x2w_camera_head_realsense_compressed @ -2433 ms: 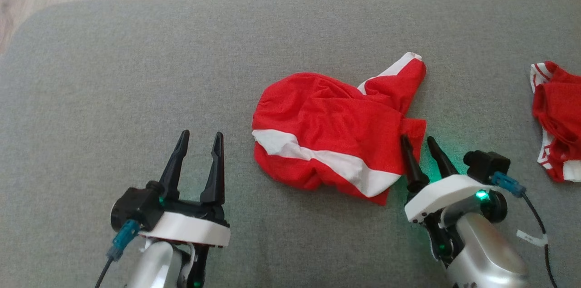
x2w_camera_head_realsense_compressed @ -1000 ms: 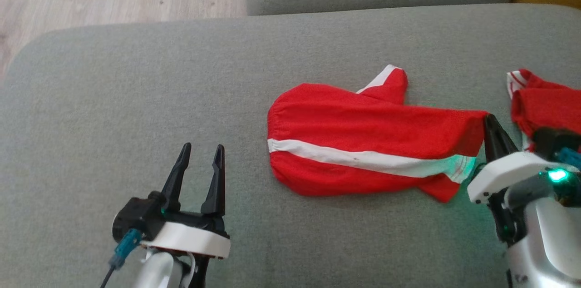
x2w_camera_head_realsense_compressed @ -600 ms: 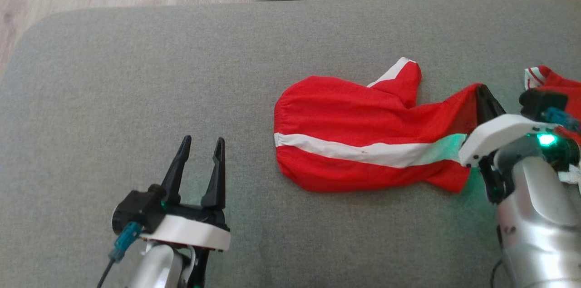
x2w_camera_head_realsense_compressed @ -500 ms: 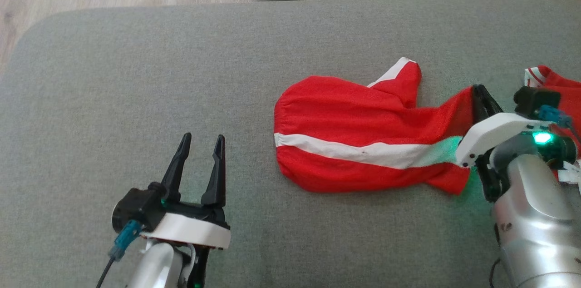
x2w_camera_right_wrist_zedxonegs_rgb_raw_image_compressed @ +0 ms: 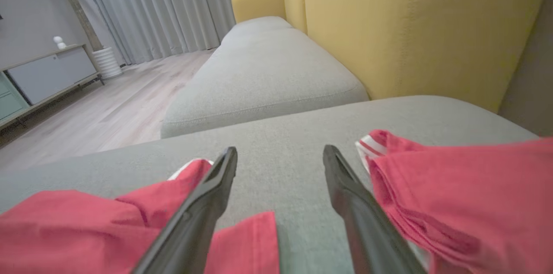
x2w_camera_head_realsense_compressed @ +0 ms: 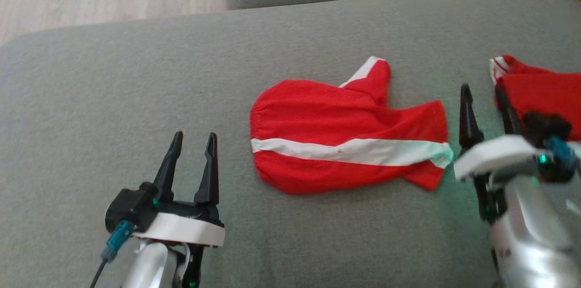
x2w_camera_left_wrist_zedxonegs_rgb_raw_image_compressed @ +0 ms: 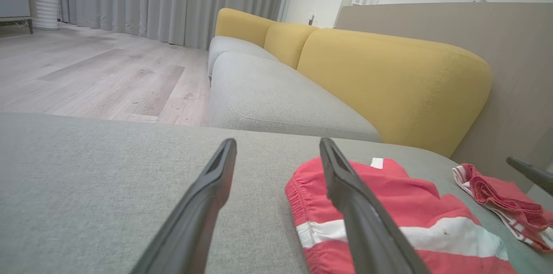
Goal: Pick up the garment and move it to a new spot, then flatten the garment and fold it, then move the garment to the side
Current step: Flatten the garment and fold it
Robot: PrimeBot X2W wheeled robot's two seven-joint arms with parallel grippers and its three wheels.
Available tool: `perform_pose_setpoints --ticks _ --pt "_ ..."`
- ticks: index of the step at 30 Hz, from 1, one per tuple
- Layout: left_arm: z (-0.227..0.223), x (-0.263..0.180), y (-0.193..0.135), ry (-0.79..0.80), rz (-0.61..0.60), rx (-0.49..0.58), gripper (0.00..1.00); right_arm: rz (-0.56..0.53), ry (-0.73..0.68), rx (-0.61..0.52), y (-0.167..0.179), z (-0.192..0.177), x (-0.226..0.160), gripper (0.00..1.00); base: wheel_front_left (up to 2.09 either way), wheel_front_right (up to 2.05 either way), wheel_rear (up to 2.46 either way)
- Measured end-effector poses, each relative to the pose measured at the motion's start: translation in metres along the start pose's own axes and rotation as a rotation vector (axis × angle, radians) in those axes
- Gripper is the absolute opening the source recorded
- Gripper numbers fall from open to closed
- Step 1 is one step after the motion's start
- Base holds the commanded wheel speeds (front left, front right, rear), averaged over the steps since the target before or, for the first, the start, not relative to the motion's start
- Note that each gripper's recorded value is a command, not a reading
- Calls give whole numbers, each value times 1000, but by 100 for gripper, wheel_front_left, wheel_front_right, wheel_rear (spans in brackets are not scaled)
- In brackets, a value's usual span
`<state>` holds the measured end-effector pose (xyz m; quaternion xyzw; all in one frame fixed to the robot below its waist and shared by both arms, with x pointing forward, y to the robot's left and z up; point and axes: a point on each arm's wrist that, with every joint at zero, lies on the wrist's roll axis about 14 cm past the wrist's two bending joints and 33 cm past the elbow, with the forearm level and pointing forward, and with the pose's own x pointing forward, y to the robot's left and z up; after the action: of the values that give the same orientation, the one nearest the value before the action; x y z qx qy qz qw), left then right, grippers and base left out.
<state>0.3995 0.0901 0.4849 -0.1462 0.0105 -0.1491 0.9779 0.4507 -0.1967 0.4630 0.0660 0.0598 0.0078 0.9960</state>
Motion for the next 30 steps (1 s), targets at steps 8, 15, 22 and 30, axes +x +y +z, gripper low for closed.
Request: perform_pose_setpoints --ticks 8,15,22,30 --pt "-4 14 -20 7 -66 -12 100 -85 -41 72 -22 -13 -61 100 0 0 0" --pt "-7 18 -27 13 -86 -16 100 -92 -46 79 -22 -14 -71 100 0 0 0" --pt "-14 18 -31 35 -98 -35 100 -94 -43 82 -21 -16 -70 100 0 0 0" --pt "-48 20 -38 145 -133 -57 100 -101 -1 82 -23 -30 -70 100 0 0 0"
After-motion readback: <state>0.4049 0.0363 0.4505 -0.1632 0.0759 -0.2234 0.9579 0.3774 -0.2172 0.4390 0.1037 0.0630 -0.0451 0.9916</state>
